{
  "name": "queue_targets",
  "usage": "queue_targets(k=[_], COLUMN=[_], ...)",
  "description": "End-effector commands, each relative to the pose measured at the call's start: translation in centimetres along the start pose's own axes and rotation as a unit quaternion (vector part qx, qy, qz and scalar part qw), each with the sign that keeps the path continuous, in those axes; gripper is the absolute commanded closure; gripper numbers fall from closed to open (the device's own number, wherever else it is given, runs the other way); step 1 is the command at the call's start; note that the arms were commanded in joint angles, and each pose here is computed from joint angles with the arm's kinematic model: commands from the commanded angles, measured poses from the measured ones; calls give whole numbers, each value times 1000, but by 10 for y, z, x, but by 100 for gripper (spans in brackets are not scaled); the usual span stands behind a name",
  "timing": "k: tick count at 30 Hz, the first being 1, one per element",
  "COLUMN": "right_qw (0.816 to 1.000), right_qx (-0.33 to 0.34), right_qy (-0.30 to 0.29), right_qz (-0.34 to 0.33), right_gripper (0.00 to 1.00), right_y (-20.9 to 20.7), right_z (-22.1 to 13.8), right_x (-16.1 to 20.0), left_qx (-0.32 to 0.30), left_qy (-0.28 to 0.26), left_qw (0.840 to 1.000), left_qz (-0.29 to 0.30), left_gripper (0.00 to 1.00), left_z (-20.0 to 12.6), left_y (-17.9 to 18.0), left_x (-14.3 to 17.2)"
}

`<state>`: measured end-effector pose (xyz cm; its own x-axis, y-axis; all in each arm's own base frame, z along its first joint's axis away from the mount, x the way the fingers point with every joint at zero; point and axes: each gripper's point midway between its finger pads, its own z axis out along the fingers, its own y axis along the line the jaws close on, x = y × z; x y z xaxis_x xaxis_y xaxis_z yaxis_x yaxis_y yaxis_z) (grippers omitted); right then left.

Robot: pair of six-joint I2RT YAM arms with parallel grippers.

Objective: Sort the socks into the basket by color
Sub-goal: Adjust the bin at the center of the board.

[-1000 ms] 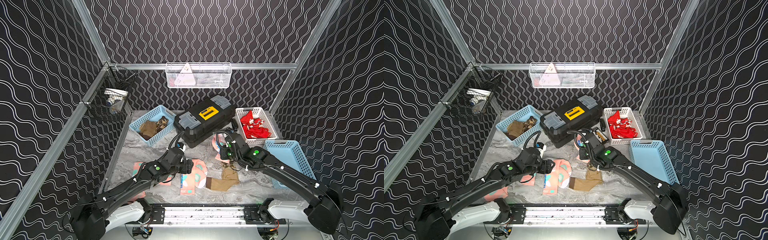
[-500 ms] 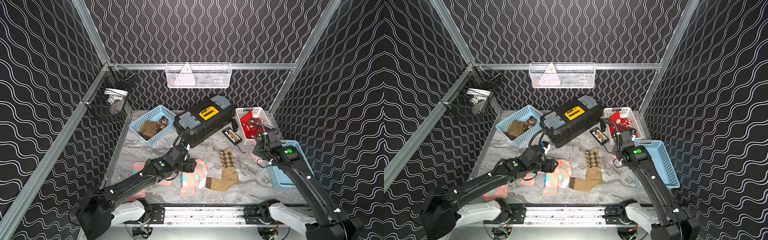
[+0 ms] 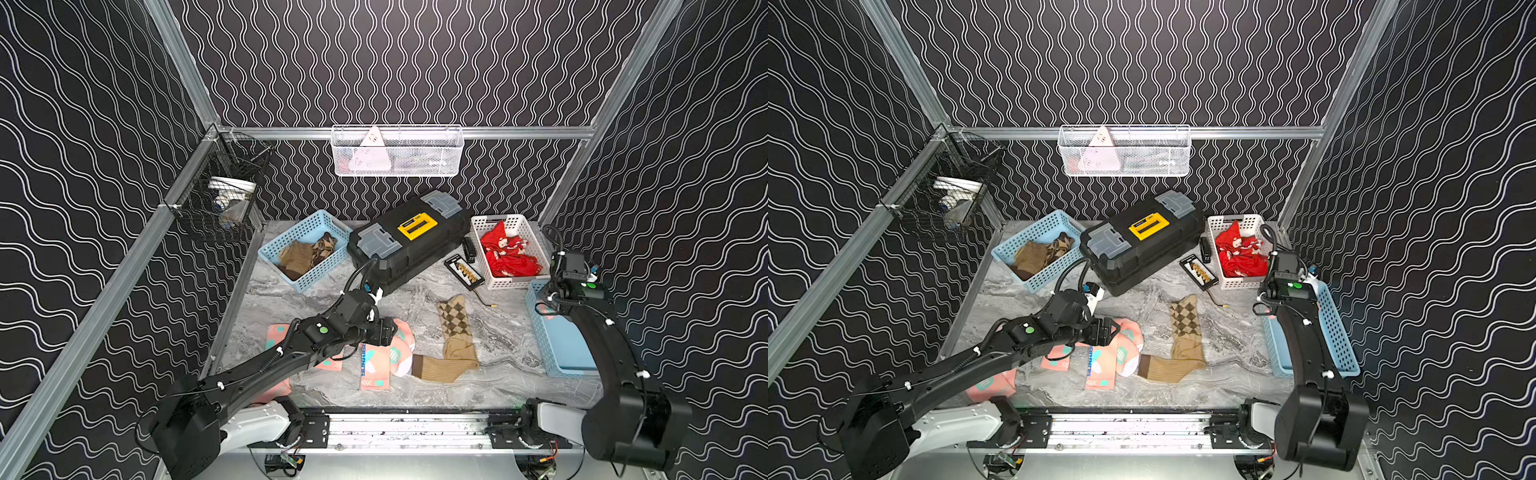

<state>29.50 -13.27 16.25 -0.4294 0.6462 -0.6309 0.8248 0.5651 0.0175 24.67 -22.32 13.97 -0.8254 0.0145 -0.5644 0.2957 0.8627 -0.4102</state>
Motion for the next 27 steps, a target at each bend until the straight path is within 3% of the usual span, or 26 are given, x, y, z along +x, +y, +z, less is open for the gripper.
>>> queue_targets(k=[1, 7, 17, 20, 27], right_qw=[998, 997, 980, 979, 980], right_qx=[-15, -2, -68, -77, -117], right_qy=[18, 58, 182, 184, 152], right_qz=[54, 47, 37, 37, 48], right_gripper=[100, 100, 100, 100, 100], right_y=[6, 2, 18, 17, 25], right_z=[29, 71, 81, 76, 39], right_x=[-1, 31, 107, 109, 79], left_qx=[13, 25, 25, 22, 23], left_qy=[-3, -4, -7, -7, -9], left_qw=[1000, 1000, 1000, 1000, 1000], left_qz=[7, 0, -8, -7, -9], left_gripper=[22, 22, 21, 22, 22], left_z=[-1, -1, 2, 2, 1], left_y=[-4, -7, -8, -7, -9], left_x=[0, 1, -1, -2, -4])
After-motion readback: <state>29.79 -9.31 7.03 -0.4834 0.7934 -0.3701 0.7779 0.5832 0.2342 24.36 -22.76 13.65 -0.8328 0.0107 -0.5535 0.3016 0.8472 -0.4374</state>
